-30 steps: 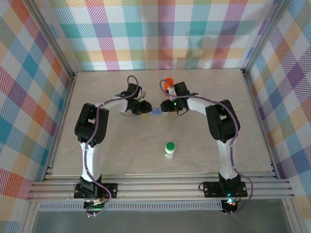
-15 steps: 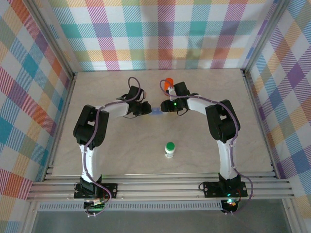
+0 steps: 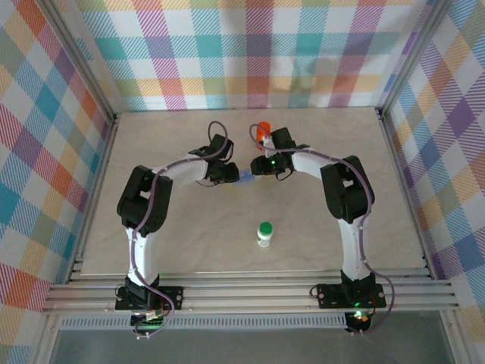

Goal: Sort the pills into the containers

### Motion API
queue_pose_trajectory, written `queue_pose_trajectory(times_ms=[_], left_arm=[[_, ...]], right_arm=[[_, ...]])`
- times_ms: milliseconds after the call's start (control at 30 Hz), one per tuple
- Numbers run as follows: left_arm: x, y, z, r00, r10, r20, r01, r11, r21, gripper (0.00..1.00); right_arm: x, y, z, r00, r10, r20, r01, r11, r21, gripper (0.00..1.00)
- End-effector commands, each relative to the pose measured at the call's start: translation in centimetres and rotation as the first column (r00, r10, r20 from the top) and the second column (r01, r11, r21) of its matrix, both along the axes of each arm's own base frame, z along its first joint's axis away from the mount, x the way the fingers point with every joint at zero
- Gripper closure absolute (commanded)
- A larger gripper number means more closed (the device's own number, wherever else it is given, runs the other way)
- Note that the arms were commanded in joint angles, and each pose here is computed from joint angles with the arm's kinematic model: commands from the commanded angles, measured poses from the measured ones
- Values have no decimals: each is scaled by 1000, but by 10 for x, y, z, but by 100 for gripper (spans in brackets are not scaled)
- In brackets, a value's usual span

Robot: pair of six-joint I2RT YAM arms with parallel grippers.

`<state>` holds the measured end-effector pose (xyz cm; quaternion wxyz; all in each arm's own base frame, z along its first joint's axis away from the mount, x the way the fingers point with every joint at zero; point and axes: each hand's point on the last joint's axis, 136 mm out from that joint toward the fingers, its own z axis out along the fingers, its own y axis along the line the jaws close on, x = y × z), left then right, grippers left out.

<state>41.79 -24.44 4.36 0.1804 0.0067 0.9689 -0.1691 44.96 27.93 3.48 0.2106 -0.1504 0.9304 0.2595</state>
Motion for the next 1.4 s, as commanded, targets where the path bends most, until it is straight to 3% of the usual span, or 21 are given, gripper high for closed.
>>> queue_pose_trajectory(times_ms=[0, 133, 300, 400, 467, 533, 567, 633, 700, 733, 900, 1067, 1367], left_arm=[[-29, -2, 8, 991, -54, -126, 51, 998, -30, 66], [-8, 2, 52, 998, -56, -11, 55, 995, -88, 58], [9, 11, 78, 984, -120, 132, 125, 991, -35, 56], [10, 0, 80, 939, -259, 225, 267, 964, -4, 44], [12, -5, 75, 888, -356, 290, 358, 932, 46, 41], [9, -5, 70, 821, -464, 333, 451, 884, 123, 39], [7, -11, 71, 761, -528, 378, 515, 845, 145, 38], [-15, -21, 65, 545, -721, 428, 696, 674, 248, 36], [-15, -19, 58, 446, -781, 437, 719, 603, 345, 33], [-13, -19, 55, 424, -800, 425, 727, 580, 368, 33], [-14, -23, 33, 387, -861, 329, 795, 492, 355, 35], [-7, -28, 27, 369, -873, 318, 797, 473, 375, 35], [-3, -32, 3, 354, -914, 198, 833, 405, 378, 38]], right_arm=[[-27, -14, -33, 991, -6, -132, -6, 996, -86, 51], [-29, -10, -30, 990, 22, -137, -30, 998, -63, 51], [-30, -2, -25, 989, 58, -134, -61, 998, -14, 53], [-32, 0, -24, 988, 71, -136, -72, 997, 2, 54], [-32, 2, -21, 988, 80, -132, -79, 997, 12, 54], [-33, 1, -21, 987, 86, -133, -85, 996, 19, 55], [-33, 1, -22, 987, 89, -134, -87, 996, 23, 55], [-33, 0, -21, 987, 91, -134, -87, 996, 34, 55], [-33, -1, -21, 987, 93, -132, -89, 995, 39, 55], [-33, -1, -23, 987, 93, -131, -89, 995, 38, 54], [-35, 0, -24, 986, 100, -132, -95, 994, 48, 54], [-37, 1, -25, 984, 106, -140, -99, 993, 59, 54], [-38, 2, -26, 983, 113, -147, -104, 992, 67, 54]])
